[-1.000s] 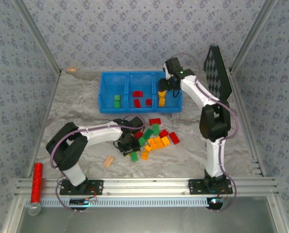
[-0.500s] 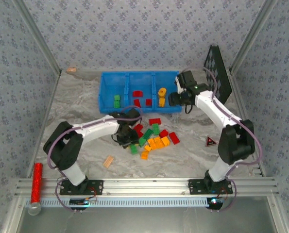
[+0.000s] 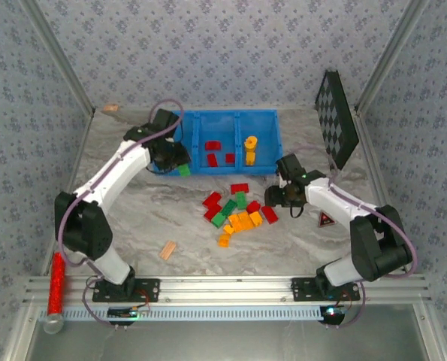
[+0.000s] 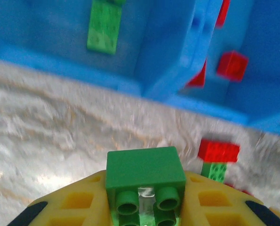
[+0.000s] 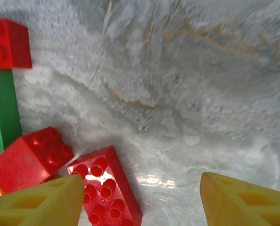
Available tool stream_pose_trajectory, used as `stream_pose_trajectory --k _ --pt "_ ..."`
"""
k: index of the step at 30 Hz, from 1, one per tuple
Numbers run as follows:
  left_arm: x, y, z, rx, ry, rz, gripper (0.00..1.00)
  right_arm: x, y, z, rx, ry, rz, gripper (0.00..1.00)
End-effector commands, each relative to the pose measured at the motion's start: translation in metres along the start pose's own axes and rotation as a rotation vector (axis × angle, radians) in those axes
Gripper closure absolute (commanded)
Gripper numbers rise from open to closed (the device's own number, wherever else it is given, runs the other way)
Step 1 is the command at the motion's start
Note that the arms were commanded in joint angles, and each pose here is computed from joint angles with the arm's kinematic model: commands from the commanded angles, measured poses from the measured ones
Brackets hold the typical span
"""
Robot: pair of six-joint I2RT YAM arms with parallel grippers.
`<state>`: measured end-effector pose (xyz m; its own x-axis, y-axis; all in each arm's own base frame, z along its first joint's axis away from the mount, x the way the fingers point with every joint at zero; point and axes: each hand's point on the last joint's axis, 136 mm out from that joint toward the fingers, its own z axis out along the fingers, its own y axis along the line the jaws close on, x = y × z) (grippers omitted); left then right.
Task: Sort the legos into containers by color
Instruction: Place the lego in the container.
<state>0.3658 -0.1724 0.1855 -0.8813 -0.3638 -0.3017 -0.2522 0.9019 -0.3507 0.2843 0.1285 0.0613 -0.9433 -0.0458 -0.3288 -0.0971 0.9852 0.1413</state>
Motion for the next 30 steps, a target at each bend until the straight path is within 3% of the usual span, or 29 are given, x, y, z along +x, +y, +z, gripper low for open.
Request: stream_pose_trajectory --k 1,11,19,30 --pt "-0.032 0.005 0.002 -0.051 -0.043 0.061 0.78 -0.001 0.009 -0.002 -0.025 -0.036 0.022 0.32" --pt "-0.094 0.023 0.051 -0.095 -0.053 -0.009 0.77 0.012 0.004 0.01 0.017 -0.013 0.027 0.32" --pt "-0.104 0.037 0.102 -0.146 0.019 -0.033 0.77 0.015 0.006 0.018 0.009 -0.005 0.039 0.32" --pt "-0.109 0.042 0.143 -0.176 0.071 -0.043 0.77 0.03 0.007 0.028 0.007 0.038 0.028 0.32"
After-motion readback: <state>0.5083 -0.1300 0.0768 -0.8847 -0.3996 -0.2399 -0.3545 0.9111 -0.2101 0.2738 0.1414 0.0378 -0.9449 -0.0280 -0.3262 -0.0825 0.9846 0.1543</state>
